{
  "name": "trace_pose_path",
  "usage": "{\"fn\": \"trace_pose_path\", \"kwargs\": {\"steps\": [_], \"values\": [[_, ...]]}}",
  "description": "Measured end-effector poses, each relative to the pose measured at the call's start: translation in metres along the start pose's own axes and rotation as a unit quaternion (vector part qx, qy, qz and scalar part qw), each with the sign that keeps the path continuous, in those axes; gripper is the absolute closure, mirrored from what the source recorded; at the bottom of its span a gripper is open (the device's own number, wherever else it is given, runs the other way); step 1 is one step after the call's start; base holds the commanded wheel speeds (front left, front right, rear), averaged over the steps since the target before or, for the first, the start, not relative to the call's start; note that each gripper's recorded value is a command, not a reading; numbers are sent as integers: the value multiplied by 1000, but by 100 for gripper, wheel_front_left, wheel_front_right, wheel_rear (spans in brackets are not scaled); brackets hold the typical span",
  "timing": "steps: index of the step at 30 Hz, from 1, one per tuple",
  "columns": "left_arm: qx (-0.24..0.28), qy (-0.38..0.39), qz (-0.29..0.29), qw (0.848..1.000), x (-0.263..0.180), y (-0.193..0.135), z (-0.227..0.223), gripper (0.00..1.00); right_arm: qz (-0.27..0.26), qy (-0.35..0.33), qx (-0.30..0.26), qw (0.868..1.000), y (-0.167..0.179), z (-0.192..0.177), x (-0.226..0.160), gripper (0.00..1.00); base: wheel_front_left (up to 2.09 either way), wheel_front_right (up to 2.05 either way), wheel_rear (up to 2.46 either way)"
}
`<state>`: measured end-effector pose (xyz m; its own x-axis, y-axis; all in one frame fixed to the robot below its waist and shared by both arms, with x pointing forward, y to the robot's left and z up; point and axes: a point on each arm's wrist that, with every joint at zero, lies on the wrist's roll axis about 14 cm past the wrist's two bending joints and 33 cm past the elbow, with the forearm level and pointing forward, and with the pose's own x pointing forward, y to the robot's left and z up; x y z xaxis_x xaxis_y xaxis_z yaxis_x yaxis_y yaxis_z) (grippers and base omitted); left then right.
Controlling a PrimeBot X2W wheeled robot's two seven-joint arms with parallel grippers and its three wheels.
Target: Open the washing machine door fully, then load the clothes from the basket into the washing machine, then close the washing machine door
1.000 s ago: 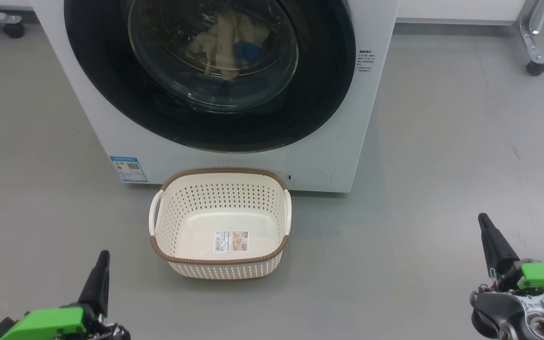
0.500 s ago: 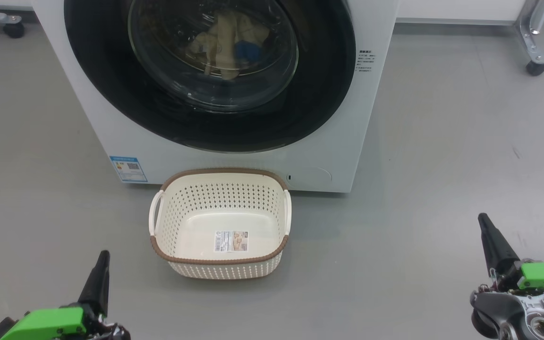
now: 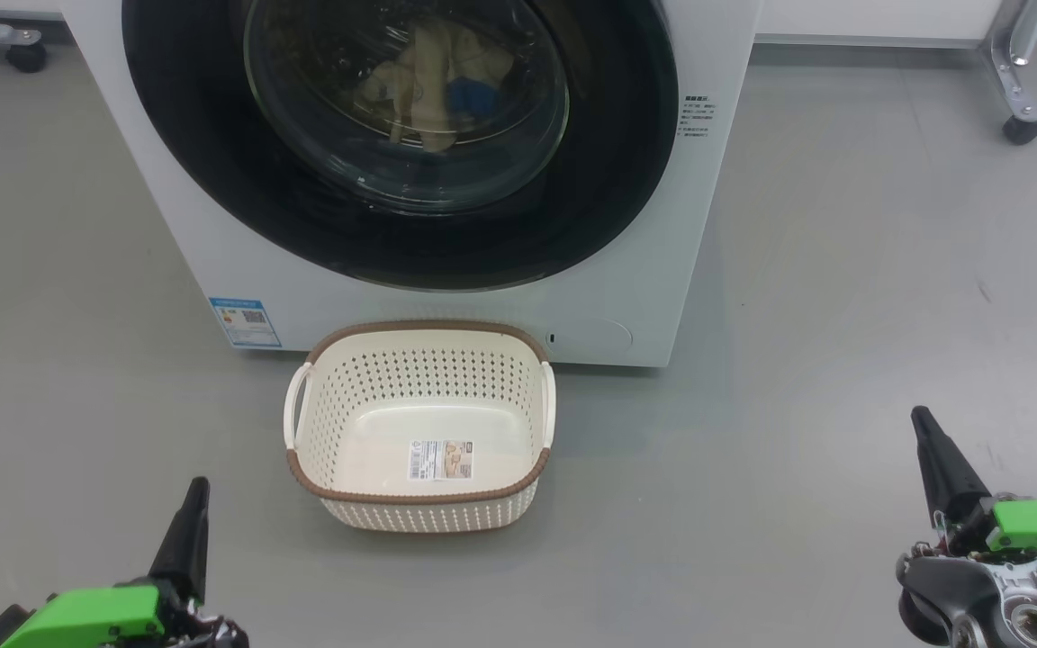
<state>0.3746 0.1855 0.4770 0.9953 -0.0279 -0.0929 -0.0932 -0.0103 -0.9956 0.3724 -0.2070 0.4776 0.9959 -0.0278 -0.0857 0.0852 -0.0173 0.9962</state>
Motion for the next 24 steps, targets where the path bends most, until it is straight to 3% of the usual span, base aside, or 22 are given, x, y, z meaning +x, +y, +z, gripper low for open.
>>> {"fn": "trace_pose_path", "kwargs": {"steps": [24], "values": [[0,0,0,1000,0,0,0,100,0,0,0,1000,0,0,0,100,0,0,0]]}}
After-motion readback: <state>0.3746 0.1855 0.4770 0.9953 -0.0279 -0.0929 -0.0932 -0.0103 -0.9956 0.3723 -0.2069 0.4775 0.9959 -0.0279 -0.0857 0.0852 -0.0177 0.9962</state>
